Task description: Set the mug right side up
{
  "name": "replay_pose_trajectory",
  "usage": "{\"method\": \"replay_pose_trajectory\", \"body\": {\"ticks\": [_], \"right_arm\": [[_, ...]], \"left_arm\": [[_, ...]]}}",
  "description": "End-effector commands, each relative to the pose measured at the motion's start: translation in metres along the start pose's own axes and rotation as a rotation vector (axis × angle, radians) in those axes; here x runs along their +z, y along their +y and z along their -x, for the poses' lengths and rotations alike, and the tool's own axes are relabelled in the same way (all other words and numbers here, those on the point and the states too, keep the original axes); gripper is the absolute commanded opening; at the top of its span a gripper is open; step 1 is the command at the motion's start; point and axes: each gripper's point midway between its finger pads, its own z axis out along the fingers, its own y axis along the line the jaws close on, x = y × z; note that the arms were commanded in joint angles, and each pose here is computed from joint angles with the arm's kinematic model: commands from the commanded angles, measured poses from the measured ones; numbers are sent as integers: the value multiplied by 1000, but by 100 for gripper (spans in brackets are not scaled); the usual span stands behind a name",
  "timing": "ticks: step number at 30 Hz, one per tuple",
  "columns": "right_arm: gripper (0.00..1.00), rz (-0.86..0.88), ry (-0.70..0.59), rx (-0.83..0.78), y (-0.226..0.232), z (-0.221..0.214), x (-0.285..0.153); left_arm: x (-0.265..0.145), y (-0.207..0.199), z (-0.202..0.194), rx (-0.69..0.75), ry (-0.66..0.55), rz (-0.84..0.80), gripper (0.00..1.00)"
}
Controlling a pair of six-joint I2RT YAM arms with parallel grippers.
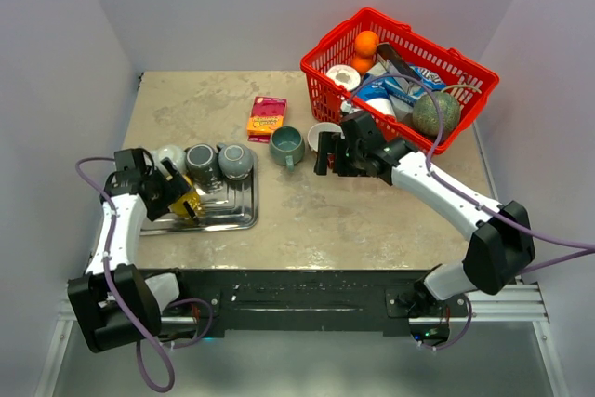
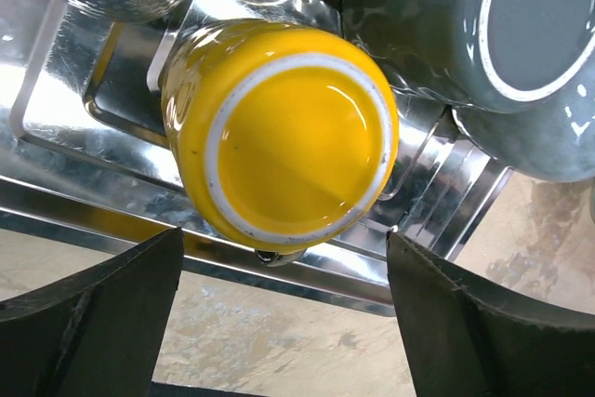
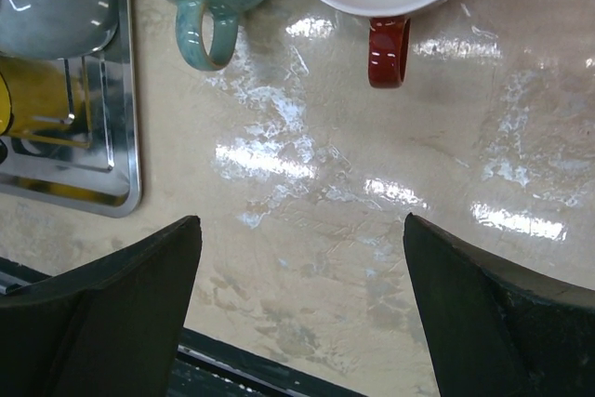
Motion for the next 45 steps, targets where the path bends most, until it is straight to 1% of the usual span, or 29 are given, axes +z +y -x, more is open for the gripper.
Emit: {"method": "replay_pose_trajectory", "body": {"ticks": [1, 5, 8, 11, 16, 19, 20, 29, 32, 36, 39, 41, 42, 43, 45], "right_arm": [[92, 54, -55, 32, 8, 9, -10], [92, 58, -53, 29, 9, 8, -10], [92, 58, -53, 23, 8, 8, -9], [92, 57, -50, 18, 9, 9, -8], [92, 50, -56, 4, 8, 12, -9], [92, 51, -63, 1, 8, 14, -10], [92, 51, -61, 1, 8, 14, -11], [92, 45, -62, 6, 4, 13, -10], [92, 43, -62, 2, 3, 13, -10], [92, 38, -60, 0, 1, 14, -10], [92, 35, -61, 0, 1, 15, -10], [92, 37, -62, -1, 2, 16, -10], [92, 35, -63, 1, 2, 17, -10], [92, 36, -64, 1, 2, 18, -11], [91, 37, -64, 1, 3, 18, -11]], "left_arm": [[-2, -5, 5, 34, -11, 21, 88], [-1, -2, -2, -11, -20, 48, 81], [-1, -2, -6, -35, -43, 48, 74], [2, -3, -9, -36, -48, 58, 68], [9, -8, -17, -11, -34, 73, 63], [11, -7, -16, 1, -51, 107, 58], [12, -8, -17, 1, -54, 112, 55], [15, -3, -12, 4, -114, 193, 42], [17, 0, -11, 6, -131, 212, 39], [23, 4, -14, 5, -133, 220, 39], [27, 4, -16, 4, -135, 214, 37], [29, 3, -15, 8, -139, 208, 31], [29, 3, -15, 8, -139, 210, 27], [29, 3, -15, 8, -139, 210, 17], [28, 2, -14, 9, -140, 210, 8]]}}
